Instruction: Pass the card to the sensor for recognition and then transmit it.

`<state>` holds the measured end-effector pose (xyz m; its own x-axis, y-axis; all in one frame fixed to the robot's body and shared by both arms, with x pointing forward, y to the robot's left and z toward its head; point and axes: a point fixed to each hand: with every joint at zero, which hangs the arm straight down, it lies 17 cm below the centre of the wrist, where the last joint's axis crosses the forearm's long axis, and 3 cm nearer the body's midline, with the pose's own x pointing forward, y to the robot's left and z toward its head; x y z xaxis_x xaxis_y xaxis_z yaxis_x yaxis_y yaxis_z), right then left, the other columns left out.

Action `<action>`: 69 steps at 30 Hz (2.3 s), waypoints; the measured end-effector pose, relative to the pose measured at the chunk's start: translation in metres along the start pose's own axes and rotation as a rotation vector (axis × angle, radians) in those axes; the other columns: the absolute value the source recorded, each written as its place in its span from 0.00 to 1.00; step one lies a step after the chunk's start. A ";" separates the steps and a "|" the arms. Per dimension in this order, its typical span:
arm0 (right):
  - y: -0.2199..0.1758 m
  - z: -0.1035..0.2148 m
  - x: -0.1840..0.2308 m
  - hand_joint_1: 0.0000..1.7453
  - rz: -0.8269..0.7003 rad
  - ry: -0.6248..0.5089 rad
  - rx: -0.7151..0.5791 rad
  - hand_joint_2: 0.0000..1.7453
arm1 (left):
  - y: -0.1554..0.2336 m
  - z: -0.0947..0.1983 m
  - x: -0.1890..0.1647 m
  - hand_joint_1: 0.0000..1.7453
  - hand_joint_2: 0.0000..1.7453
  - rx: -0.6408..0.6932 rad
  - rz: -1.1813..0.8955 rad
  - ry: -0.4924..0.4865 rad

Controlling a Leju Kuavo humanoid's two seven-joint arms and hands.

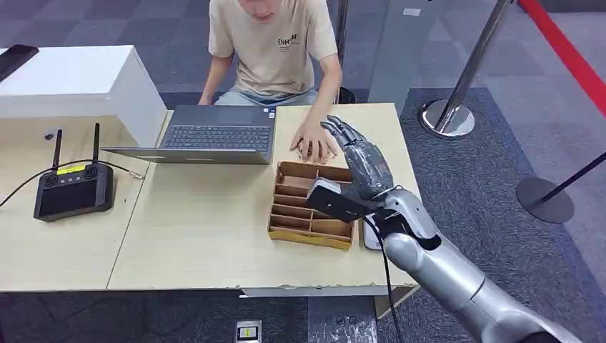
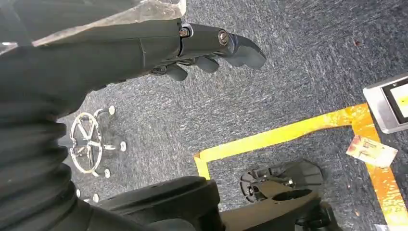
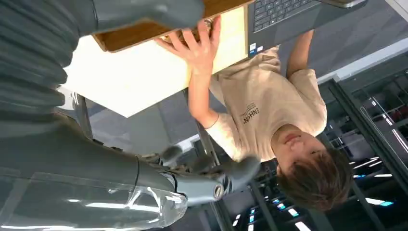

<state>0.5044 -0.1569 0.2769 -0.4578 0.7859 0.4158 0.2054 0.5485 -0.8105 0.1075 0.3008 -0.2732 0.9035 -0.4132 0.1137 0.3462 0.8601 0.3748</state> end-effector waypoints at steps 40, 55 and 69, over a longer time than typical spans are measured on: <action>0.035 0.025 -0.052 0.41 0.060 0.100 0.057 1.00 | 0.001 0.000 0.002 0.00 1.00 0.001 -0.003 -0.007; 0.059 0.038 -0.076 0.39 0.081 0.161 0.105 1.00 | 0.000 0.000 0.002 0.00 1.00 -0.004 -0.003 -0.003; 0.074 0.046 -0.089 0.38 0.118 0.183 0.144 1.00 | 0.000 0.000 0.002 0.00 1.00 -0.006 -0.003 -0.004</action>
<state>0.5207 -0.1993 0.1611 -0.2709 0.8877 0.3722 0.1167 0.4141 -0.9027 0.1095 0.2995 -0.2730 0.9014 -0.4173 0.1158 0.3508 0.8604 0.3697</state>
